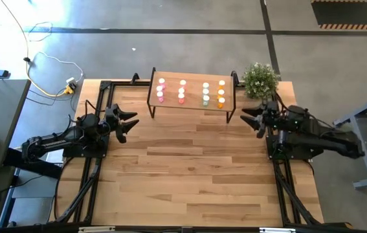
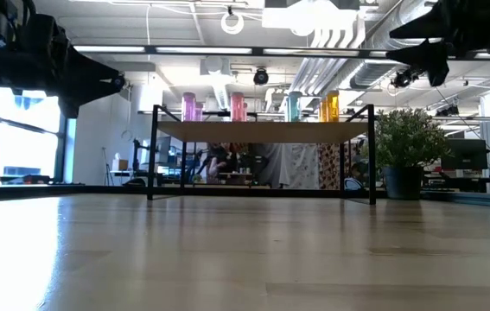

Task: Pick and place medicine bottles onto shelf by color
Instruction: Return to Home Position

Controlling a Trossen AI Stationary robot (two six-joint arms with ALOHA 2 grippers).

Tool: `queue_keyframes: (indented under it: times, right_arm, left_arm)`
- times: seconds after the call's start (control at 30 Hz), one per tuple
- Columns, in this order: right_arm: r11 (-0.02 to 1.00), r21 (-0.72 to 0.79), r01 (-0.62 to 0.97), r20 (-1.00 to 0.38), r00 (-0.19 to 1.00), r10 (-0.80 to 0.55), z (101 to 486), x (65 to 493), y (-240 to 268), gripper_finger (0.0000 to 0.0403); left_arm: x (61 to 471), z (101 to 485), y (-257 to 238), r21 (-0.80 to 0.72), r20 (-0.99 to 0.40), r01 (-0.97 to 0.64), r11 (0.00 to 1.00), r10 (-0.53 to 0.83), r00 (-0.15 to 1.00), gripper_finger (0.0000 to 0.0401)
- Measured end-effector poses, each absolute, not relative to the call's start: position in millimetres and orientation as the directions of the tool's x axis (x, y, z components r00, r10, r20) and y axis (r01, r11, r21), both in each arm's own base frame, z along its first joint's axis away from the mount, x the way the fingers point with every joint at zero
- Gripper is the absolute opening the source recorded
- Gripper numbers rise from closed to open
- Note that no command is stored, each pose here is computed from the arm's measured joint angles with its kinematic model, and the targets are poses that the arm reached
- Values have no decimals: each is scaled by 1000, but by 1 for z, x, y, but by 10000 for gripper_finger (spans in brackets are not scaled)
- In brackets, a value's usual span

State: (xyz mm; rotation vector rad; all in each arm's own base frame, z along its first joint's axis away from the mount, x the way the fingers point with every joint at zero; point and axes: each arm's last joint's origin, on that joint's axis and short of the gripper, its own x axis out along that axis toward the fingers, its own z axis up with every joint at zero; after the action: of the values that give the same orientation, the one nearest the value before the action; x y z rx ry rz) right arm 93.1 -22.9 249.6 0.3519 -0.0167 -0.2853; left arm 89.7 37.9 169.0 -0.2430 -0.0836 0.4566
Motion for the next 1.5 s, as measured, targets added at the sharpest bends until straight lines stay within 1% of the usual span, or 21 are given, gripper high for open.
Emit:
queue_keyframes:
  times: [0.1,0.4,0.57,0.7,0.8,0.9,0.97,1.03,1.13,1.3,1.5]
  right_arm:
    - [914,335,230,-18,971,-238,241,98,-20,195]
    - [926,356,124,-45,992,-116,209,103,-7,195]
    - [927,360,103,-34,995,-97,196,99,-3,195]
    - [927,366,82,-24,997,-79,194,92,0,195]
    - [926,369,82,-57,996,-66,189,87,1,195]
    - [918,380,113,-127,989,-69,183,87,1,195]
    - [912,383,150,-152,983,-98,180,87,1,195]
    - [905,379,192,-156,978,-142,180,86,0,195]
    - [894,387,225,-164,971,-173,179,86,0,195]
    - [864,458,211,-174,974,-146,178,86,1,195]
    - [866,450,216,-183,972,-147,177,86,0,195]
  left_arm:
    - [90,169,38,-251,26,-426,869,446,895,181]
    - [90,169,38,-251,26,-426,869,446,895,181]
    - [90,169,38,-251,26,-426,869,446,895,181]
    - [90,169,38,-251,26,-426,869,446,895,181]
    - [90,169,38,-251,26,-425,870,445,895,181]
    - [90,169,38,-251,26,-425,870,445,895,181]
    - [90,169,38,-251,26,-425,870,445,895,181]
    - [90,169,38,-251,26,-424,870,444,896,181]
    - [90,169,38,-251,26,-424,870,444,896,181]
    - [90,169,38,-251,26,-424,870,444,895,181]
    - [90,169,38,-250,26,-426,869,446,895,181]
